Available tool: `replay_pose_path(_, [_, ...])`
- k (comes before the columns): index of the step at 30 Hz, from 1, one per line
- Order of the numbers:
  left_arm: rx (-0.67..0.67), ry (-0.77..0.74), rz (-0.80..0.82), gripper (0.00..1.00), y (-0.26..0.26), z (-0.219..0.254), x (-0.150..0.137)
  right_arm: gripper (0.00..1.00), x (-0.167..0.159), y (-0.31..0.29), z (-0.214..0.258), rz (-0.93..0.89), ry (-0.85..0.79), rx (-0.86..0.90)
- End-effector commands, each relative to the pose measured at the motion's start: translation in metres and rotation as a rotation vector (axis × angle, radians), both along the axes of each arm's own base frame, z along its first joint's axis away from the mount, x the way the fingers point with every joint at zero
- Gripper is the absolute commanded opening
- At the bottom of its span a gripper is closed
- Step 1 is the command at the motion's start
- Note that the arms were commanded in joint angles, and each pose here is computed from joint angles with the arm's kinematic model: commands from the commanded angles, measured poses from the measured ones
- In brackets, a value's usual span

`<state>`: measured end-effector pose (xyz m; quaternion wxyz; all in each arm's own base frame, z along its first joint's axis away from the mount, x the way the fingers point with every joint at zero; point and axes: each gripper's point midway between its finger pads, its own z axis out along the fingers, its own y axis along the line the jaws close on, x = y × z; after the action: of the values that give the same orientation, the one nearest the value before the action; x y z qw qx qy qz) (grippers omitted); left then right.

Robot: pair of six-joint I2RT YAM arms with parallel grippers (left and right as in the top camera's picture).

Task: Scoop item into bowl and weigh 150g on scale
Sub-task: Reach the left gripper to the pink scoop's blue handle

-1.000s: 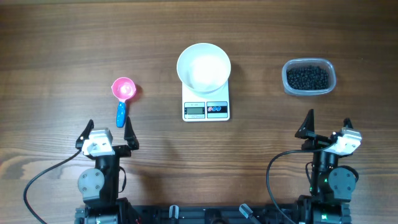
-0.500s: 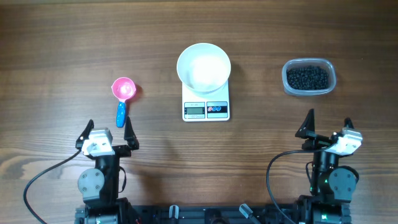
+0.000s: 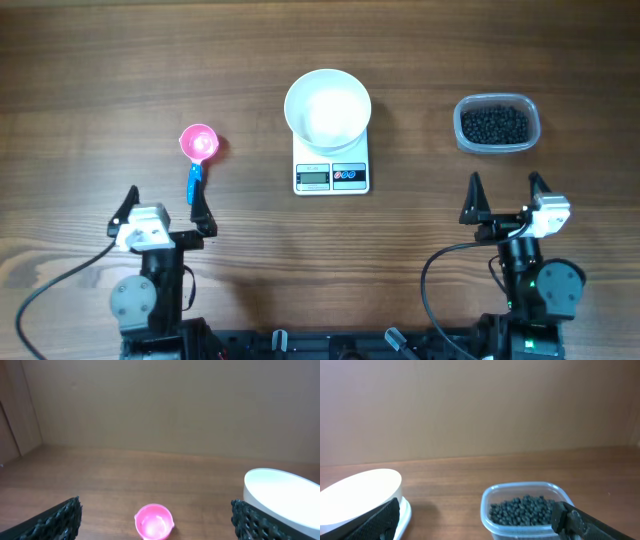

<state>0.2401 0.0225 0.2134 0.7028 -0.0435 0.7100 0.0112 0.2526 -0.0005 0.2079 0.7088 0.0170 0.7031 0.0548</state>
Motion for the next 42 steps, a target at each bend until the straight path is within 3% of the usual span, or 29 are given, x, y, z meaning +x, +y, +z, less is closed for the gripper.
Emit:
replay_pose_path(1, [-0.013, 0.022, 0.000, 1.00, 0.001, 0.037, 0.002, 1.00, 0.010, 0.011, 0.035, 0.070, 0.023, -0.019])
replay_pose_path(9, [-0.085, 0.356, -0.119, 1.00, -0.012, 0.071, 0.056, 1.00, 0.057, 0.035, 0.064, 0.271, 0.345, -0.043])
replay_pose_path(14, [-0.245, 0.683, -0.264, 1.00, -0.033, 0.058, 0.108, 1.00, 0.077, 0.038, 0.060, 0.326, 0.579, -0.016])
replay_pose_path(20, [-0.339, 0.820, -0.372, 1.00, -0.047, 0.026, 0.152, 1.00, 0.088, 0.039, 0.047, 0.362, 0.710, -0.005])
replay_pose_path(23, [-0.315, 0.878, -0.373, 1.00, -0.044, 0.004, 0.156, 1.00, 0.087, 0.049, 0.050, 0.374, 0.732, 0.157])
replay_pose_path(26, [-0.361, 1.026, -0.257, 1.00, -0.008, -0.042, 0.151, 1.00, 0.088, 0.049, 0.050, 0.356, 0.745, 0.203])
replay_pose_path(28, [-0.416, 1.094, -0.144, 0.82, 0.031, -0.071, 0.147, 1.00, 0.088, 0.049, 0.050, 0.356, 0.743, 0.203])
replay_pose_path(32, [-0.445, 1.148, -0.064, 0.68, 0.059, -0.103, 0.149, 1.00, 0.088, 0.048, 0.048, 0.351, 0.748, 0.205])
replay_pose_path(42, [-0.320, 1.245, -0.034, 0.63, 0.040, -0.178, 0.180, 1.00, 0.089, 0.043, 0.044, 0.314, 0.763, 0.194])
